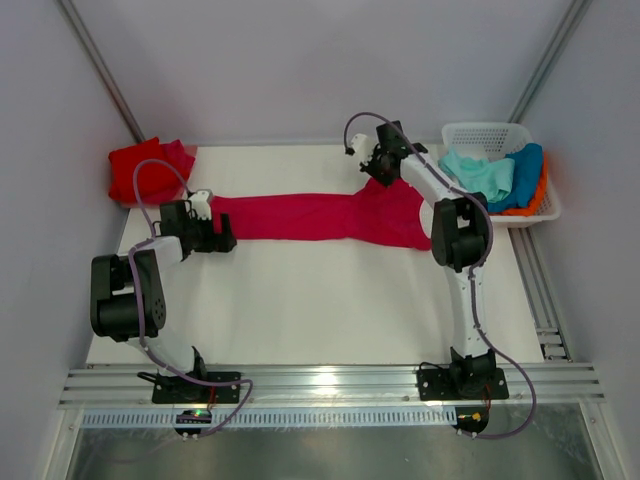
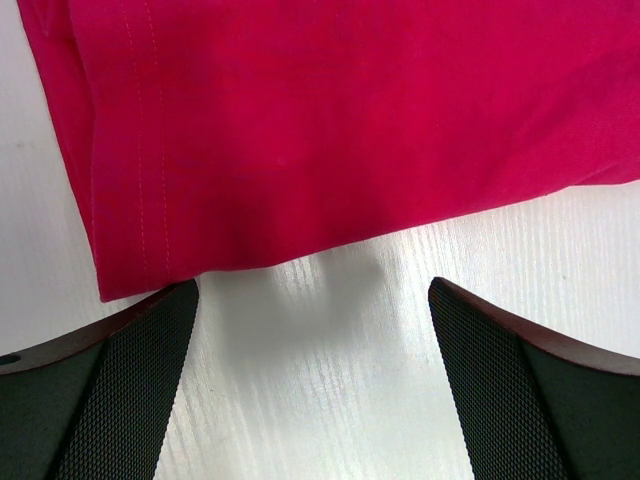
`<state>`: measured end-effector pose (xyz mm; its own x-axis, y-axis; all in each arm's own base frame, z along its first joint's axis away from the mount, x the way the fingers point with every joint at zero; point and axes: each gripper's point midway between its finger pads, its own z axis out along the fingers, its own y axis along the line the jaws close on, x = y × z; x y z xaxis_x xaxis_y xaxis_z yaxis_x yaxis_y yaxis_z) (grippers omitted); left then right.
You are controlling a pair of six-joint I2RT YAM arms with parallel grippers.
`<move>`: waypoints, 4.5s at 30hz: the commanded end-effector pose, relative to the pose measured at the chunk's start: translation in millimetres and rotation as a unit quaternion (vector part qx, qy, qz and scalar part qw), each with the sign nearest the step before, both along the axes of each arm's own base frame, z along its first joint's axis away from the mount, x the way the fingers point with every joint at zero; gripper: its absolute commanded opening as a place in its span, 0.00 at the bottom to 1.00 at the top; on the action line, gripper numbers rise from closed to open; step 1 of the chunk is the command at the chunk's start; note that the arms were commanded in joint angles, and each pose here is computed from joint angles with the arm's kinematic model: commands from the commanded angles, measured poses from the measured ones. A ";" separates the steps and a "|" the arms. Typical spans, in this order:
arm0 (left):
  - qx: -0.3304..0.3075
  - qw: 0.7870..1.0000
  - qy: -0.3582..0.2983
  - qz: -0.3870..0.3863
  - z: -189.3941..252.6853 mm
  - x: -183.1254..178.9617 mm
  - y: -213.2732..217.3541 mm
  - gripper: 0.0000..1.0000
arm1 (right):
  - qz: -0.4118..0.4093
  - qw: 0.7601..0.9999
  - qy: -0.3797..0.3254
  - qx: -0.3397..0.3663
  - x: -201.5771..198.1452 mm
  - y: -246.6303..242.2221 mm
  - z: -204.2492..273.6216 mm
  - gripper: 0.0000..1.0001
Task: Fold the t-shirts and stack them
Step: Fold the tshirt
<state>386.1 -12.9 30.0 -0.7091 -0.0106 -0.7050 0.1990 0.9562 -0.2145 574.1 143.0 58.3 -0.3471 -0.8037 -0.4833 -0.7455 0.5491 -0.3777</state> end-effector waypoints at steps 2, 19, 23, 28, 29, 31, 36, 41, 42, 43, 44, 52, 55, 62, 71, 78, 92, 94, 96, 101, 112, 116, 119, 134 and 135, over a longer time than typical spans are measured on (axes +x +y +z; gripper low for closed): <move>0.000 1.000 -0.016 -0.015 9.0 10.0 -2.6 0.99 | -0.008 0.998 -0.043 0.045 -17.8 4.2 80.6 0.03; -0.001 1.000 -0.014 -0.017 8.9 10.0 -3.9 0.99 | 0.000 0.995 0.081 0.057 -116.7 0.1 85.3 0.03; -0.002 1.000 -0.012 -0.017 8.1 10.0 -3.5 0.99 | 0.016 0.991 0.123 0.052 -146.9 -0.9 84.2 0.03; -0.002 1.000 -0.009 -0.017 7.1 10.4 -3.8 0.99 | 0.027 0.981 0.188 0.051 -189.1 -3.6 76.9 0.03; -0.002 1.000 -0.009 -0.019 7.4 11.0 -3.9 0.99 | 0.028 0.980 0.193 0.050 -193.8 -3.8 75.9 0.03; -0.003 1.000 -0.007 -0.018 6.7 10.8 -4.0 0.99 | 0.029 0.975 0.215 0.046 -207.8 -5.4 68.1 0.03; -0.003 1.000 -0.005 -0.017 5.8 12.3 -3.2 0.99 | 0.007 0.971 0.238 0.037 -211.4 -9.1 46.7 0.60; -0.003 1.000 -0.004 -0.018 5.9 12.2 -3.8 0.99 | -0.014 0.982 0.184 0.042 -174.0 -4.6 46.3 0.72; -0.003 1.000 -0.003 -0.018 5.4 12.1 -3.8 0.99 | -0.021 0.983 0.173 0.050 -165.7 -1.3 48.1 0.72; -0.003 1.000 -0.003 -0.018 4.9 11.6 -3.5 0.99 | -0.024 0.985 0.163 0.060 -157.1 3.0 53.6 0.73; -0.003 1.000 -0.004 -0.019 6.0 12.2 -4.0 0.99 | -0.031 0.984 0.162 0.064 -151.9 5.0 50.2 0.73; -0.003 1.000 -0.005 -0.018 6.4 13.9 -3.2 0.99 | 0.006 0.986 0.160 0.049 -157.6 2.6 48.4 0.73; -0.003 1.000 -0.004 -0.017 5.4 16.2 -3.1 0.99 | 0.024 0.982 0.176 0.061 -170.0 6.9 44.5 0.73; -0.004 1.000 0.007 -0.017 2.9 12.5 -3.5 0.99 | 0.047 0.973 0.216 0.071 -165.8 18.6 26.5 0.64; -0.004 1.000 0.008 -0.017 2.3 12.0 -3.6 0.99 | 0.051 0.973 0.218 0.046 -141.1 18.6 -3.5 0.13; -0.005 1.000 0.007 -0.018 2.6 12.7 -3.8 0.99 | 0.043 0.978 0.203 0.039 -130.5 16.8 -6.8 0.55; -0.005 1.000 0.010 -0.017 1.4 12.4 -3.2 0.99 | 0.018 0.988 0.149 0.038 -115.7 12.4 21.0 0.65; -0.006 1.000 0.011 -0.018 1.3 12.4 -4.1 0.99 | 0.022 0.986 0.163 0.032 -125.2 9.6 21.7 0.65; -0.005 1.000 0.010 -0.019 1.8 12.5 -3.9 0.99 | 0.030 0.982 0.184 0.033 -145.4 6.8 24.2 0.65; -0.004 1.000 0.014 -0.018 0.1 12.8 -3.4 0.99 | 0.066 0.978 0.192 0.040 -185.3 1.5 36.9 0.65; -0.006 1.000 0.013 -0.018 0.9 12.5 -3.4 0.99 | 0.091 0.966 0.232 0.065 -208.0 18.3 18.5 0.66; -0.005 1.000 0.013 -0.018 0.5 12.3 -3.2 0.99 | 0.099 0.962 0.245 0.067 -206.0 33.9 6.8 0.65; -0.005 1.000 0.013 -0.019 0.5 12.3 -3.3 0.99 | 0.109 0.965 0.231 0.062 -203.1 46.0 2.3 0.65; -0.005 1.000 0.013 -0.019 0.2 12.1 -4.0 0.99 | 0.068 0.987 0.135 0.046 -165.4 51.7 -10.3 0.67; -0.005 1.000 0.013 -0.019 0.5 12.3 -4.0 0.99 | 0.068 0.987 0.136 0.043 -166.0 50.4 -12.4 0.67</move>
